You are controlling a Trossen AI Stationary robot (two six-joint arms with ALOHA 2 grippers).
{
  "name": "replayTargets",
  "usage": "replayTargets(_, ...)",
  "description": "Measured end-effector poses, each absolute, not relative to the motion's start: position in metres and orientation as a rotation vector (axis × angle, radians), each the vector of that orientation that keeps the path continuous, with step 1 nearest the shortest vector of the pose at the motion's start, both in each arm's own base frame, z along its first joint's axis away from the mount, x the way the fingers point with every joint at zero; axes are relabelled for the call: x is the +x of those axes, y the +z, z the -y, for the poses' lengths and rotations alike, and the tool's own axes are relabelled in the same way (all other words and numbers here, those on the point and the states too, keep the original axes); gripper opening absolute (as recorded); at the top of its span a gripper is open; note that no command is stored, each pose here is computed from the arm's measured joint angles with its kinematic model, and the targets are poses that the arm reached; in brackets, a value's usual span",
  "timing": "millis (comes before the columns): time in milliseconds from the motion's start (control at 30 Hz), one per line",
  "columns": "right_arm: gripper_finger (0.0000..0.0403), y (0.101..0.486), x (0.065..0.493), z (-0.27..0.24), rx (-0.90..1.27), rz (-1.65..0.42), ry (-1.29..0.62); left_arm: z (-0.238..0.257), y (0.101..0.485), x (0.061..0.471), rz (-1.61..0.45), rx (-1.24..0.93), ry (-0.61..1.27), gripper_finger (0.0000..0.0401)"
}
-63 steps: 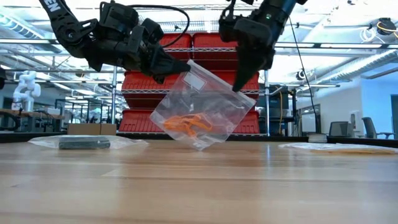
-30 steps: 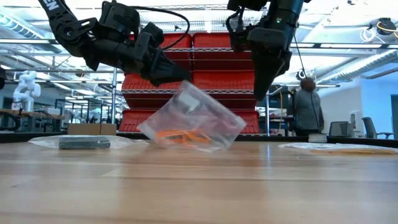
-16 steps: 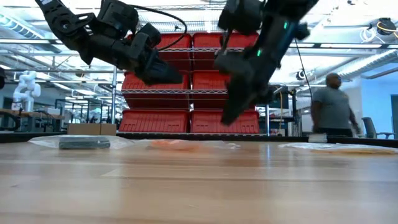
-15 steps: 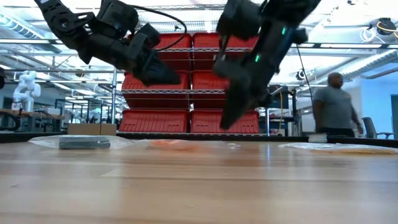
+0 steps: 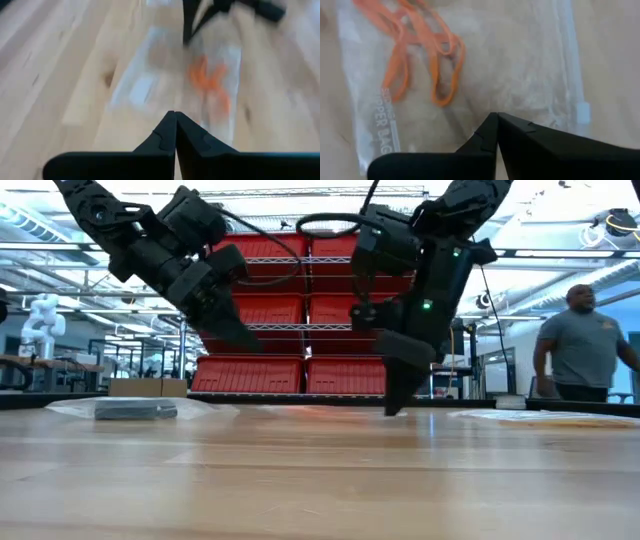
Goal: Sort rubber bands
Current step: Close the transparent zip bag
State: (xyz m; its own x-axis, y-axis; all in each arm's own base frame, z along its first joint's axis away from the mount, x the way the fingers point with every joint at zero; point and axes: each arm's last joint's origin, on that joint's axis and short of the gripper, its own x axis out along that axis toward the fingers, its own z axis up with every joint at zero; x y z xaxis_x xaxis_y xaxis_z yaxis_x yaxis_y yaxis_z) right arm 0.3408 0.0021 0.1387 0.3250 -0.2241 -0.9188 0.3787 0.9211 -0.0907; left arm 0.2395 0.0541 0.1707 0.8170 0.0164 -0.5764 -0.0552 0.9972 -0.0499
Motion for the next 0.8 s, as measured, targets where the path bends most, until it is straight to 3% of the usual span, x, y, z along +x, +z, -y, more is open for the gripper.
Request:
replayTargets(233,0.0000,0.152,0.341,0.005,0.025,-1.168,-0.316,-0.050,0.158,0.230,-0.789,-0.040,0.133,0.0006)
replayTargets(400,0.0000,0.171,0.349,0.005,0.198,-1.002,-0.398,-0.044,0.151,0.224,-0.889,-0.143,0.257,0.0006)
replayTargets(567,0.0000,0.153,0.361,0.003,0.293,-0.940,-0.485,-0.038,0.147,0.217,-0.954,-0.204,0.407,0.0006)
replayTargets(800,0.0000,0.130,0.372,0.004,0.250,-0.916,-0.495,-0.035,0.142,0.219,-0.967,-0.198,0.433,0.0006)
